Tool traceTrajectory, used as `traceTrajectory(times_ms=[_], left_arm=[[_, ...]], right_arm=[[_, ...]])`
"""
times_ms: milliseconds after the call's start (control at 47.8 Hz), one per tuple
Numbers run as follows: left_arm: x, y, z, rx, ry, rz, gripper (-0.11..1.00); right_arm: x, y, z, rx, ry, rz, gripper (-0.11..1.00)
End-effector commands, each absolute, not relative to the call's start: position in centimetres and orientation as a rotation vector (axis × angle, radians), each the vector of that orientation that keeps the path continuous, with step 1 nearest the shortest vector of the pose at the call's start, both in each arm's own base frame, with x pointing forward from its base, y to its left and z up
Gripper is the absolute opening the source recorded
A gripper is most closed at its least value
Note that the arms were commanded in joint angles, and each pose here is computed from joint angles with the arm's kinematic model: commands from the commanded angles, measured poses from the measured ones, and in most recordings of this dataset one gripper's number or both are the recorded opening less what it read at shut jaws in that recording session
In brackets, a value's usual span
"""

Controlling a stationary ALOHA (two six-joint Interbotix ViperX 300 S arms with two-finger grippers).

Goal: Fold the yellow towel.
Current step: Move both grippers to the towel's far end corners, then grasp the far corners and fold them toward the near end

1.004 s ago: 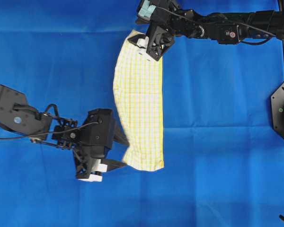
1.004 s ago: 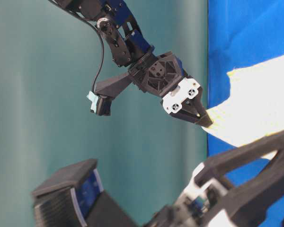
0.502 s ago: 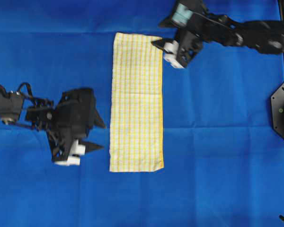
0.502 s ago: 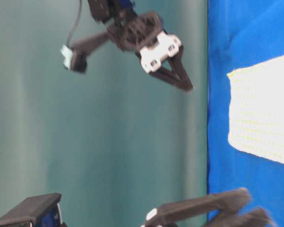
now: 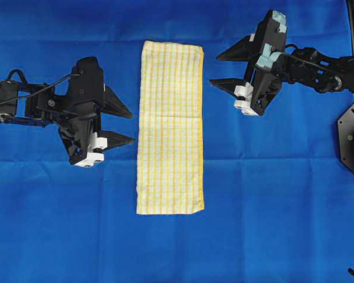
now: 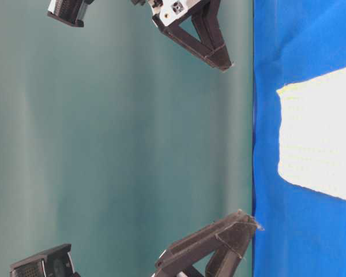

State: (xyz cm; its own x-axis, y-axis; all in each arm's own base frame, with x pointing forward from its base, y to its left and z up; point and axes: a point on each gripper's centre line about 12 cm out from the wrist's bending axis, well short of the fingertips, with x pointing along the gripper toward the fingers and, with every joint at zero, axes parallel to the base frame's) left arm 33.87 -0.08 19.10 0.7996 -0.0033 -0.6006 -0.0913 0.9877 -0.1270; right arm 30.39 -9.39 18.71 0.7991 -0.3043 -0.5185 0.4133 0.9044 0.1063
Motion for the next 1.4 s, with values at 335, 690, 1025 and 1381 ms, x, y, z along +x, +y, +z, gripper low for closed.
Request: traceTrajectory(times_ms=[335, 690, 1025, 1381], left_arm=[[34.8, 6.6, 20.5, -0.056, 0.513, 0.187, 0.60], [36.2, 13.8, 16.9, -0.042, 0.521, 0.349, 0.78], [37.4, 17.9, 11.9, -0.074, 0.576, 0.427, 0.82], [38.0, 18.8, 8.1, -0.092, 0.641, 0.435, 0.59]], right_arm=[[32.0, -13.9, 19.2, 0.229, 0.489, -0.497, 0.71], [33.6, -17.2, 15.2, 0.273, 0.583, -0.568, 0.77], [34.8, -19.3, 11.1, 0.316, 0.651, -0.623, 0.77], [35.2, -19.6, 9.1, 0.368, 0.684, -0.649, 0.72]])
